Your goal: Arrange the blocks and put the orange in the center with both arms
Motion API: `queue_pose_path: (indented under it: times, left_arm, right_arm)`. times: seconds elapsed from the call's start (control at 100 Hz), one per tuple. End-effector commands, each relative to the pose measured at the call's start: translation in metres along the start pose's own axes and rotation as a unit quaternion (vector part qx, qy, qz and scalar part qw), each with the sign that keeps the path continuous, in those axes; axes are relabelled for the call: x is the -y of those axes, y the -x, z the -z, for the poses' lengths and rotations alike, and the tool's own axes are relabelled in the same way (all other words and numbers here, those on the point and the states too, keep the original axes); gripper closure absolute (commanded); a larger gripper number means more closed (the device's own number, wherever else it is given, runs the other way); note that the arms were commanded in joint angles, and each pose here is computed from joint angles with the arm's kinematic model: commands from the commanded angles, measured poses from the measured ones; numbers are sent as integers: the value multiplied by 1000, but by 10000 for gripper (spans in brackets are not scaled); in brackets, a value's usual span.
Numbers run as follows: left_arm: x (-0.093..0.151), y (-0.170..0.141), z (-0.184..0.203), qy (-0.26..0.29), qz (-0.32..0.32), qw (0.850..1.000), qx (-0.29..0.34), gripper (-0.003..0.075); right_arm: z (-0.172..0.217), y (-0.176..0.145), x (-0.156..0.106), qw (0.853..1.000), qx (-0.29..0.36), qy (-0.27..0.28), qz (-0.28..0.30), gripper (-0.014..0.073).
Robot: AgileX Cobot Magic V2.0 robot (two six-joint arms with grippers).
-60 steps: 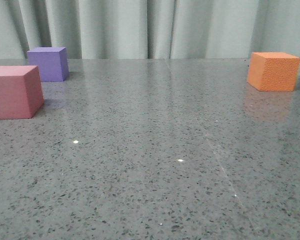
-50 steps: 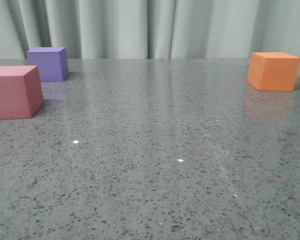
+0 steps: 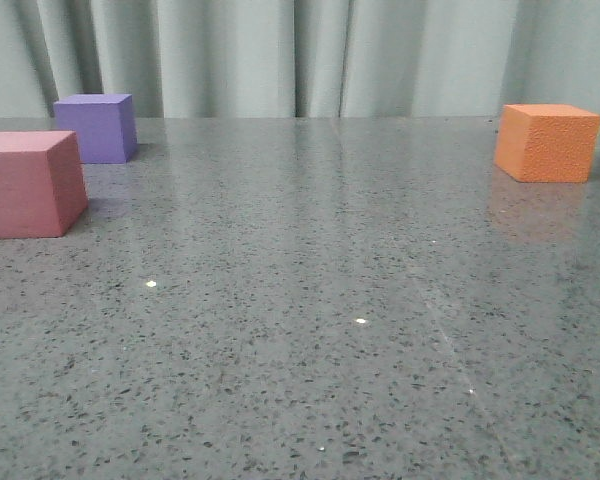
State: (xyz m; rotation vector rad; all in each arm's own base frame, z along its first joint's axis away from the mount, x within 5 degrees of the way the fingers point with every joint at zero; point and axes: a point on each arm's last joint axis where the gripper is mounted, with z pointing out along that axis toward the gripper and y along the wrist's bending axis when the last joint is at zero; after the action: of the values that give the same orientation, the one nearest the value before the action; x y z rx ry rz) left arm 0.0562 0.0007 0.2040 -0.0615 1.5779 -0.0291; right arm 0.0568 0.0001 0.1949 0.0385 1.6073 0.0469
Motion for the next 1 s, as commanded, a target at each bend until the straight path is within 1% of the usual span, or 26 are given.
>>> queue_pose_path:
  times: [0.0, 0.26, 0.39, 0.48, 0.65, 0.72, 0.88, 0.99]
  left_arm:
    - [-1, 3, 2, 3, 5, 999, 46, 739]
    - [-1, 4, 2, 2, 8, 999, 48, 740]
    - [0, 18, 4, 0, 27, 997, 66, 740]
    - [1, 36, 5, -2, 28, 997, 73, 740]
    - [5, 80, 4, -9, 27, 998, 62, 740]
    - [7, 98, 0, -12, 26, 999, 42, 740]
    - [12, 135, -18, -19, 25, 999, -31, 740]
    - [13, 157, -34, -21, 24, 998, -53, 739]
  right_arm:
    - [3, 10, -1, 999, 52, 1, 15, 716]
    - [3, 13, -1, 998, 62, 3, 15, 715]
    - [4, 20, -1, 999, 43, 3, -12, 715]
    - [6, 33, -2, 999, 33, 5, -36, 715]
    - [7, 69, -4, 999, 25, 5, -39, 715]
    - [6, 83, -5, 999, 14, 4, -39, 715]
    - [1, 114, -7, 999, -27, 1, -40, 715]
    - [-5, 131, -8, 998, -48, -1, -39, 715]
